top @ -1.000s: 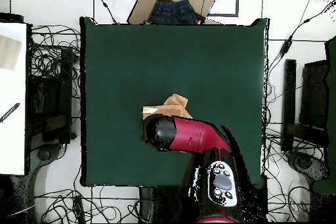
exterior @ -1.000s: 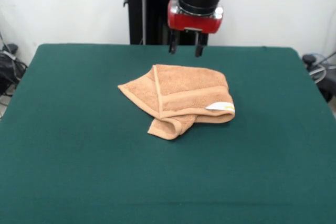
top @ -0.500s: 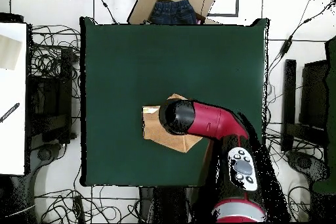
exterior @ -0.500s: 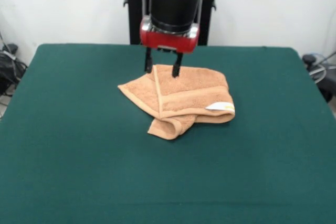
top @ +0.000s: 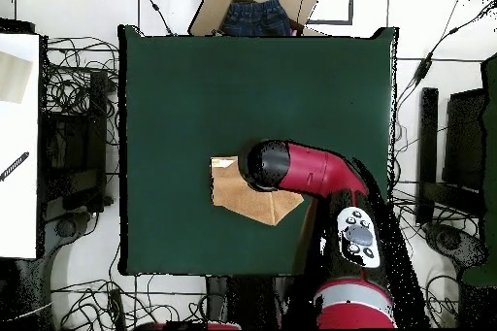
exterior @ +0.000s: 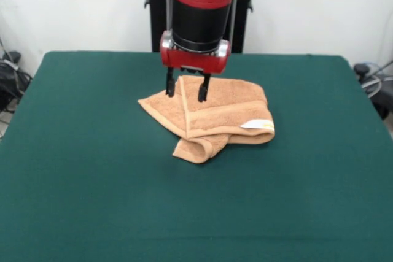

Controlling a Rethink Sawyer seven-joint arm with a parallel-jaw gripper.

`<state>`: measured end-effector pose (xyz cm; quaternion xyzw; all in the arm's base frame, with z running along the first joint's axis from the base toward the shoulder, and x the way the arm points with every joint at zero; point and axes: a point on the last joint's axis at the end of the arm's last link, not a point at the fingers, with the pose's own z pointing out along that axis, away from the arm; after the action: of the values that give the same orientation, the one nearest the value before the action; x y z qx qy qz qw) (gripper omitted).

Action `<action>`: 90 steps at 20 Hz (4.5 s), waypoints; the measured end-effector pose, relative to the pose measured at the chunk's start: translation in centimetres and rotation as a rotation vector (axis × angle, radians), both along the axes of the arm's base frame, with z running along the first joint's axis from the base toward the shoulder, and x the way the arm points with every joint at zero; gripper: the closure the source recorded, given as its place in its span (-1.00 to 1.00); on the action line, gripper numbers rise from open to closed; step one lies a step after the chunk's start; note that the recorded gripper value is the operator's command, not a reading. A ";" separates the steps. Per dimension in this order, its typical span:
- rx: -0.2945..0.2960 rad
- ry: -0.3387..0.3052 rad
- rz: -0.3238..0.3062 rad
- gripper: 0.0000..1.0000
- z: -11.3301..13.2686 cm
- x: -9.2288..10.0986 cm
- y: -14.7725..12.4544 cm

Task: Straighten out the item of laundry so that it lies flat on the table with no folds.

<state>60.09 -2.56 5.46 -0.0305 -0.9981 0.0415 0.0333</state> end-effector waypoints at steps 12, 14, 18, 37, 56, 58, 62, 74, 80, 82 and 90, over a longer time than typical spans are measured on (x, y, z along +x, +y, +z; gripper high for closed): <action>-0.002 -0.021 0.044 -1.00 0.6 0.5 2.5; -0.002 -0.030 0.043 -1.00 0.5 0.6 2.4; 0.001 -0.030 0.052 -1.00 -0.4 0.4 2.1; 0.079 0.088 0.171 -1.00 -8.9 -2.5 3.1; 0.096 0.136 0.238 -1.00 -9.5 -1.1 4.1; 0.096 0.136 0.238 -1.00 -9.5 -1.1 4.1; 0.097 0.136 0.238 -1.00 -9.5 -1.1 4.1; 0.116 0.123 0.255 1.00 -9.6 -0.8 4.2; 0.117 0.123 0.255 1.00 -9.5 -0.7 4.2; 0.116 0.121 0.256 1.00 -9.2 -0.8 4.2; 0.094 0.102 0.276 1.00 -3.5 -1.0 5.3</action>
<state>59.05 2.78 1.96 0.1105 -0.9907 0.0003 0.0794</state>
